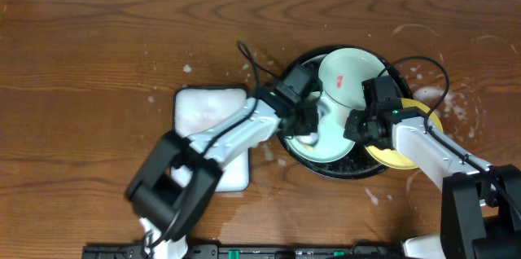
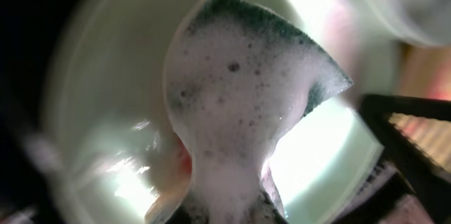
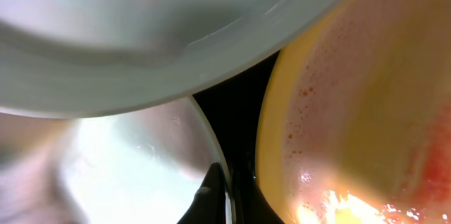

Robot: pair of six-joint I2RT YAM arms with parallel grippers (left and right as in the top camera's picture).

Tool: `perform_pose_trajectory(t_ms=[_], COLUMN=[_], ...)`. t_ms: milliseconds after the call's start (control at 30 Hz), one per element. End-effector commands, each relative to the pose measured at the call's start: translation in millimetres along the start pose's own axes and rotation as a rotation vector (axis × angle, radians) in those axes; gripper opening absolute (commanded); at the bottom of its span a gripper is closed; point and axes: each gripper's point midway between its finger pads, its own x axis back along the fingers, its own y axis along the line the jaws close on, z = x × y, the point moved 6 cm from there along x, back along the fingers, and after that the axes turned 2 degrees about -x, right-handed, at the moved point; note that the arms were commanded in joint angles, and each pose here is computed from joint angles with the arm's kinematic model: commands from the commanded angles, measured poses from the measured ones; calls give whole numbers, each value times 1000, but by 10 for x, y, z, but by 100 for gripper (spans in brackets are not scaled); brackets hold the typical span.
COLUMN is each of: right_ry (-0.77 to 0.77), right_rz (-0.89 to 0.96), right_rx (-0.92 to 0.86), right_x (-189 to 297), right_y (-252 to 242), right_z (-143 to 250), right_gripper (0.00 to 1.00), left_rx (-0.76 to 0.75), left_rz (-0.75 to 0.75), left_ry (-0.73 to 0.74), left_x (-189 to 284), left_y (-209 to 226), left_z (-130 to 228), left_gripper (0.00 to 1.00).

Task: Clean dirty plates on tray and stack at the side
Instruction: 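Scrub the held pale green plate with the sponge in the left gripper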

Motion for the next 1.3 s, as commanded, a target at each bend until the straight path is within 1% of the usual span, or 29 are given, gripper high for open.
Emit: perform_pose_trajectory(t_ms=[0, 100, 167, 300, 333, 400, 467, 533, 600, 667, 733, 833, 967, 1100, 1267], right_ry=[-46, -45, -44, -31, -30, -29, -26, -24, -24, -23, -23, -23, -20, -18, -20], right_rz=[140, 141, 140, 122, 123, 124, 125, 126, 126, 126, 126, 125, 126, 127, 125], right_rx=[-5, -5, -1, 25, 27, 43, 67, 83, 93, 104, 110, 130, 176, 197, 196], right_x=[-63, -63, -63, -66, -66, -66, -66, -66, -66, -66, -66, -66, -66, -66, -66], right_y=[-203, -204, -203, -183, -184, -185, -186, -187, -188, -187, -187, -186, -186, -186, -184], right_z=[-34, -32, -31, -18, -16, -15, -14, -12, -12, -13, -13, -15, -14, -14, -17], right_gripper=[1, 1, 1, 1, 1, 1, 1, 1, 1, 1, 1, 1, 1, 1, 1], left_rx=[68, 71, 47, -41, -69, -116, -158, -165, -157, -126, -84, 8, 101, 133, 110], left_rz=[0, -53, -167, -482, -554, -650, -698, -707, -691, -618, -484, -242, -43, 35, 102], left_ry=[17, -1, -68, -238, -268, -295, -294, -288, -284, -259, -211, -128, -37, 39, 130], left_x=[-237, -377, -392, -206, -148, -67, -30, -25, -39, -97, -200, -364, -506, -555, -569], left_y=[-20, 90, 251, 591, 655, 735, 771, 780, 765, 701, 574, 310, 37, -124, -289], left_z=[19, -5, -76, -240, -271, -303, -311, -301, -293, -263, -220, -151, -48, 92, 275], left_gripper=[7, 7, 8, 7, 8, 8, 8, 7, 8, 7, 7, 7, 8, 7, 8])
